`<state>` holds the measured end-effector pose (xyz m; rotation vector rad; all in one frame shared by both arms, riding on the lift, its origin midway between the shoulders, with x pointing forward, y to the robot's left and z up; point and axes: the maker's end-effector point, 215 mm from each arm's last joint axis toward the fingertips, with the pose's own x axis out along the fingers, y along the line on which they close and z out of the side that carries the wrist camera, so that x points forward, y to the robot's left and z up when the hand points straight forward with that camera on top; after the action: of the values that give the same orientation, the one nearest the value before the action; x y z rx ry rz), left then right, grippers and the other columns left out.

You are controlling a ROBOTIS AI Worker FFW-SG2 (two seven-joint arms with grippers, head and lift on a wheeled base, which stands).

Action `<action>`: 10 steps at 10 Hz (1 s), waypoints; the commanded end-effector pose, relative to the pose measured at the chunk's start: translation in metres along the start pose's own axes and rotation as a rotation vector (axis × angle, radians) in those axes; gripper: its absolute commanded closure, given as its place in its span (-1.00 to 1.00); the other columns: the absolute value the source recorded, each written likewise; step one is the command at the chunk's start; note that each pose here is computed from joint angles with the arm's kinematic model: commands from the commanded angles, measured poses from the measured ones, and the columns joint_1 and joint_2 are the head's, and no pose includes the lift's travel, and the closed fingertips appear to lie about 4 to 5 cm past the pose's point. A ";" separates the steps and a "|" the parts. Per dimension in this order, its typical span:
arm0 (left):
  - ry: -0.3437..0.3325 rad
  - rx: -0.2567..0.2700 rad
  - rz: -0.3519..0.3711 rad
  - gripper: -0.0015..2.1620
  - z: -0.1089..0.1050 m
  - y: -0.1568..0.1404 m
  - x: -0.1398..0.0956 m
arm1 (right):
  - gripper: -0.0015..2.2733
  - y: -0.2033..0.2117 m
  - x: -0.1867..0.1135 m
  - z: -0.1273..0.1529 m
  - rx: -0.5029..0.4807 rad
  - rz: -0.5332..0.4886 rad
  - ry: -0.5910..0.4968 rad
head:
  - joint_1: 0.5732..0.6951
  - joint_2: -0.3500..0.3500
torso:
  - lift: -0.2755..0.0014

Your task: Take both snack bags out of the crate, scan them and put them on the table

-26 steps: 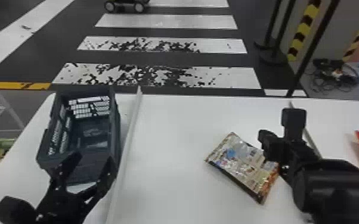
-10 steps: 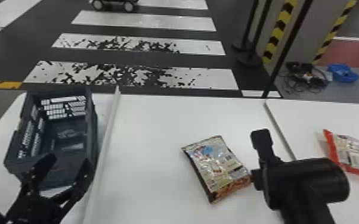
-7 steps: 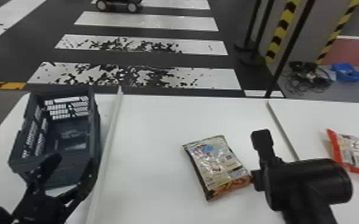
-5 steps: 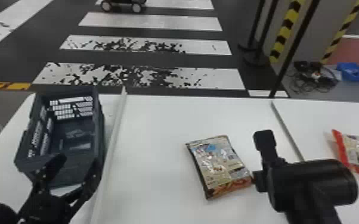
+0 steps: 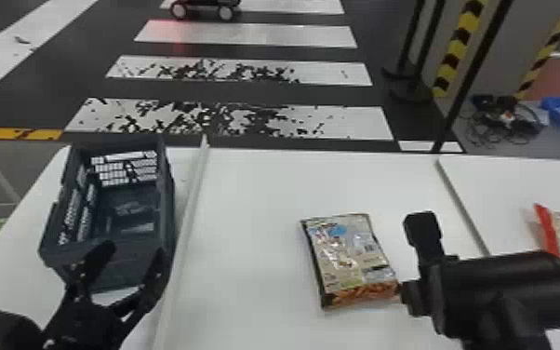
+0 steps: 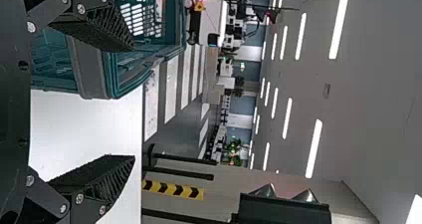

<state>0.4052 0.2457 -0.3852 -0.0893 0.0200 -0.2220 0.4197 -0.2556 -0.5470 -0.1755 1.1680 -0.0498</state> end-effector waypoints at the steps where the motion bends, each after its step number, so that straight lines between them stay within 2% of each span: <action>1: -0.001 -0.001 0.001 -0.77 0.000 0.000 0.000 | 0.98 0.011 -0.002 -0.001 0.001 0.035 -0.003 | 1.00 -0.05 | 0.32; 2: 0.000 -0.001 0.001 -0.77 -0.001 0.001 0.000 | 0.98 0.016 -0.003 0.005 0.003 0.054 -0.020 | 1.00 -0.02 | 0.32; 5: 0.003 -0.003 0.004 -0.77 -0.002 0.002 -0.001 | 0.98 0.005 -0.005 0.022 0.005 0.028 -0.063 | 1.00 0.03 | 0.32; 10: -0.002 -0.001 0.002 -0.77 -0.001 0.002 0.000 | 0.98 -0.011 0.000 0.045 -0.004 -0.024 -0.125 | 1.00 -0.04 | 0.32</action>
<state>0.4058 0.2471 -0.3866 -0.0913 0.0189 -0.2199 0.4575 -0.2613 -0.5283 -0.1945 1.0551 -0.0600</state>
